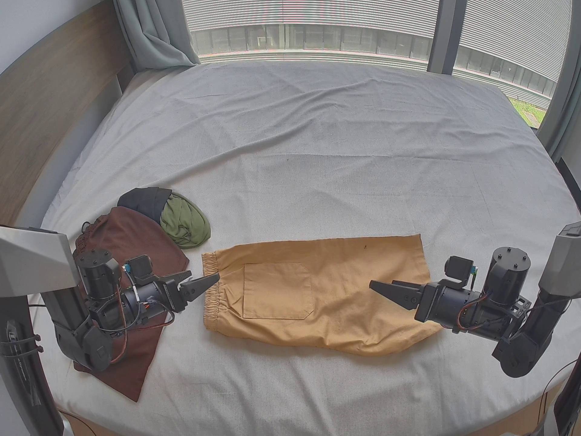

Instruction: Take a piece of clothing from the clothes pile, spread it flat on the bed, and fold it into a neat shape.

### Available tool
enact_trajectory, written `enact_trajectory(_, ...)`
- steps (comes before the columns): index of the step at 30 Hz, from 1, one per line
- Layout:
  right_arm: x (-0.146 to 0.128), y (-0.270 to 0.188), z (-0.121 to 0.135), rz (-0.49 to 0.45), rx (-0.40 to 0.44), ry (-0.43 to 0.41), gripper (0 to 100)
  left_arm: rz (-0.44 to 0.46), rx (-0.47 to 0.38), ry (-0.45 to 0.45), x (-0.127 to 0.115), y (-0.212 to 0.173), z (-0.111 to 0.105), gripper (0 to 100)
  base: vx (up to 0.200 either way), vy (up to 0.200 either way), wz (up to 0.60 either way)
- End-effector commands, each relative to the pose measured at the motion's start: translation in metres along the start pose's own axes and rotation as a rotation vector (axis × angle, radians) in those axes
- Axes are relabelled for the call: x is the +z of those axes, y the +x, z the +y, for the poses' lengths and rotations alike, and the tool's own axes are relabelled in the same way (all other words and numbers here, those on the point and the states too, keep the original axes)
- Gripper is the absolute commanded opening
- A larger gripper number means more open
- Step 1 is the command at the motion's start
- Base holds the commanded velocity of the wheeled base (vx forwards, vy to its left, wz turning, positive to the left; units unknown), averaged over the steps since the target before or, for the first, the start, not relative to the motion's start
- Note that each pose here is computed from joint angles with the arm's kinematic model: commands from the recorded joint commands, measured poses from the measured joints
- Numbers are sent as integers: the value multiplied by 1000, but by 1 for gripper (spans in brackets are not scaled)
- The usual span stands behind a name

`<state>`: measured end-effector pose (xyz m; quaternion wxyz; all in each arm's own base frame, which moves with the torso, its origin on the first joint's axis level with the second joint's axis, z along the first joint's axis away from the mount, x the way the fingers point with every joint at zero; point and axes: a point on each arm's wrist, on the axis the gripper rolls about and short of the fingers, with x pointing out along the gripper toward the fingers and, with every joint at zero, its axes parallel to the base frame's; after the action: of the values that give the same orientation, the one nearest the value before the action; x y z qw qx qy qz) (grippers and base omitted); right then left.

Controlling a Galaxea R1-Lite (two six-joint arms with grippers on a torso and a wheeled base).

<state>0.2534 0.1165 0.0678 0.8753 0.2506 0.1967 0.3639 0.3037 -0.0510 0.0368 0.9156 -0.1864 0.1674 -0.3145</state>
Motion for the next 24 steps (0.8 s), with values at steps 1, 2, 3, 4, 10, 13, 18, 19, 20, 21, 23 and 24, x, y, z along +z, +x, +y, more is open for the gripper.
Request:
enact_trajectory(1, -1, 0, 0, 4, 1, 1, 100, 11, 4, -9, -4, 1, 2, 100, 0, 0, 0)
enact_trajectory(2, -1, 0, 0, 4, 1, 1, 100, 12, 5, -10, -4, 0, 2, 100, 0, 0, 0)
enact_trajectory(3, -1, 0, 0, 5, 0, 0, 100, 14, 6, -13, -4, 0, 2, 100, 0, 0, 0)
enact_trajectory(4, -1, 0, 0, 5, 0, 2, 100, 16, 7, -14, -5, 0, 2, 100, 0, 0, 0)
enact_trajectory(10, -2, 0, 0, 7, 1, 2, 100, 35, 14, -27, -11, 2, 6, 100, 0, 0, 0)
enact_trajectory(13, -2, 0, 0, 7, 1, 2, 100, 40, 17, -31, -13, 2, 7, 100, 0, 0, 0)
enact_trajectory(18, -2, 0, 1, 9, 1, 1, 100, 43, 20, -34, -14, 3, 9, 100, 0, 0, 0)
enact_trajectory(19, -2, 0, 1, 9, 1, 2, 100, 45, 22, -36, -15, 3, 9, 100, 0, 0, 0)
enact_trajectory(20, -2, 0, 1, 9, 1, 2, 100, 45, 22, -36, -15, 3, 9, 100, 0, 0, 0)
enact_trajectory(21, -3, 0, 0, 11, 0, 2, 100, 44, 27, -38, -15, 2, 11, 100, 0, 0, 0)
enact_trajectory(23, -4, 0, 0, 18, -3, 5, 100, 51, 31, -43, -17, 3, 13, 100, 0, 0, 0)
enact_trajectory(24, -5, 0, 0, 19, -4, 6, 100, 56, 32, -47, -19, 3, 14, 100, 0, 0, 0)
